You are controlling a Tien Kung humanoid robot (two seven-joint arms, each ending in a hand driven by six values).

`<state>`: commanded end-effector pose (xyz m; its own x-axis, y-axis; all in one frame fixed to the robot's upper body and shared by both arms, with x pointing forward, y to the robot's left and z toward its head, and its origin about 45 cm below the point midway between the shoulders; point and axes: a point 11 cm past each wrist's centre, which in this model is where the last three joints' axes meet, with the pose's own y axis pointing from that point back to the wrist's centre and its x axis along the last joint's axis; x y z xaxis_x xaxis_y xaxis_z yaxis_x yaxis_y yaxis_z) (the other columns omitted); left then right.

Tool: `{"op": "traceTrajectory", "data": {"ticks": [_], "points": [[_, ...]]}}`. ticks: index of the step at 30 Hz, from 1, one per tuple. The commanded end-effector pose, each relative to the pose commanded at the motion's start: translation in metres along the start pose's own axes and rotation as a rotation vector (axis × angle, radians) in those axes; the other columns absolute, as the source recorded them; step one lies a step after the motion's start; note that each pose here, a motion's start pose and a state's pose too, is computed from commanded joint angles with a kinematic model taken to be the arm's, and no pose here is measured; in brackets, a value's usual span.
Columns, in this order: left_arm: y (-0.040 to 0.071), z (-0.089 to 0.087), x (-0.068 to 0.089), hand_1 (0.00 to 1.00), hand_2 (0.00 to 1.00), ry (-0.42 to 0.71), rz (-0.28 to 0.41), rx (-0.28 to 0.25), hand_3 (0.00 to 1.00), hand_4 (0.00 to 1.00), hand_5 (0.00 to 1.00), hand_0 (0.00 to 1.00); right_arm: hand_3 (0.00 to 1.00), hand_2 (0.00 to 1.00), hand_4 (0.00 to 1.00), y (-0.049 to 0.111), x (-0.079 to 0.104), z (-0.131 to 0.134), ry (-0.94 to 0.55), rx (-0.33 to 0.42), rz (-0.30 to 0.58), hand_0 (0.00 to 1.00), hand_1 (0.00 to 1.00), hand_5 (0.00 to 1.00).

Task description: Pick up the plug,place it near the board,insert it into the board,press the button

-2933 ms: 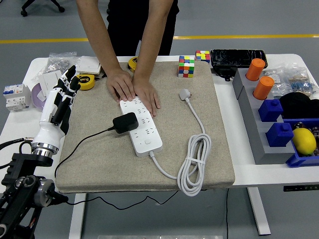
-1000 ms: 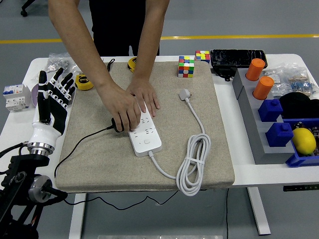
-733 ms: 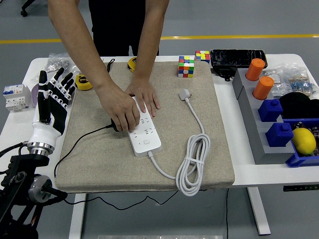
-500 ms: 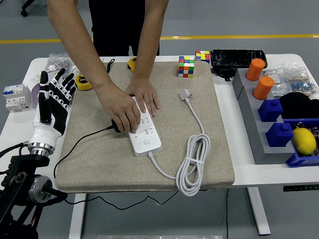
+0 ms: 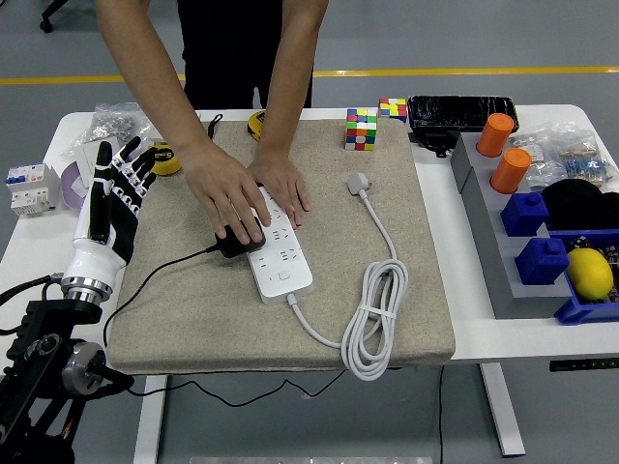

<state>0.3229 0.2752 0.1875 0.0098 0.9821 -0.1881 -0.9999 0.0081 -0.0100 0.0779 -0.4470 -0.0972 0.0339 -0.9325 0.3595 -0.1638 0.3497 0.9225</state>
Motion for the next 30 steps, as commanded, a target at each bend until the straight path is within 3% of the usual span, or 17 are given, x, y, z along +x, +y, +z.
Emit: {"op": "traceTrajectory", "data": {"ticks": [1,2,7,8,13,14,19,20,25,26,30], "points": [[0.000,0.000,0.000,0.942,0.870,-0.008,-0.001,0.000,0.910,0.998,0.930,0.935,0.764,0.735,0.998,0.000,0.000,-0.001,0.001,0.001,0.000,0.869,0.744,0.841],[0.000,0.000,0.000,0.935,0.866,-0.011,-0.001,0.001,0.910,0.998,0.860,0.933,0.764,0.735,0.998,0.000,0.000,-0.001,0.001,0.002,0.000,0.868,0.744,0.840],[-0.001,0.004,0.002,0.935,0.866,-0.160,-0.008,0.004,0.910,0.998,0.860,0.933,0.764,0.735,0.998,0.000,0.001,-0.002,-0.001,0.006,0.003,0.868,0.744,0.840],[-0.003,0.004,0.002,0.937,0.871,-0.208,-0.013,0.017,0.910,0.998,0.717,0.932,0.764,0.735,0.998,0.000,0.002,-0.002,-0.001,0.006,0.004,0.868,0.744,0.841],[-0.012,-0.007,-0.009,0.937,0.871,-0.454,-0.108,0.113,0.910,0.998,0.717,0.932,0.764,0.735,0.998,0.000,0.001,-0.002,-0.004,0.003,0.003,0.868,0.744,0.841],[-0.012,-0.008,-0.010,0.948,0.886,-0.485,-0.115,0.117,0.909,0.998,0.504,0.942,0.764,0.735,0.998,0.000,0.001,-0.002,-0.004,0.003,0.003,0.867,0.744,0.840],[-0.023,-0.022,-0.025,0.948,0.886,-0.727,-0.201,0.159,0.909,0.998,0.504,0.942,0.764,0.735,0.998,0.000,0.000,-0.003,-0.005,0.005,0.000,0.867,0.744,0.840],[-0.025,-0.026,-0.029,0.950,0.876,-0.780,-0.216,0.163,0.875,0.998,0.247,0.957,0.764,0.735,0.998,0.000,0.000,-0.002,-0.006,0.006,0.000,0.867,0.744,0.840],[-0.033,-0.039,-0.036,0.950,0.876,-1.021,-0.260,0.172,0.875,0.998,0.247,0.957,0.764,0.735,0.998,0.000,0.000,-0.002,-0.007,0.003,0.001,0.867,0.744,0.840],[-0.034,-0.041,-0.037,0.952,0.869,-1.063,-0.264,0.169,0.846,0.998,0.178,0.957,0.764,0.735,0.998,0.000,0.000,-0.002,-0.006,0.003,0.002,0.866,0.744,0.840],[-0.038,-0.046,-0.039,0.952,0.869,-1.205,-0.268,0.150,0.846,0.998,0.178,0.957,0.764,0.735,0.998,0.000,0.000,-0.001,-0.005,0.001,0.001,0.866,0.744,0.840]]}}
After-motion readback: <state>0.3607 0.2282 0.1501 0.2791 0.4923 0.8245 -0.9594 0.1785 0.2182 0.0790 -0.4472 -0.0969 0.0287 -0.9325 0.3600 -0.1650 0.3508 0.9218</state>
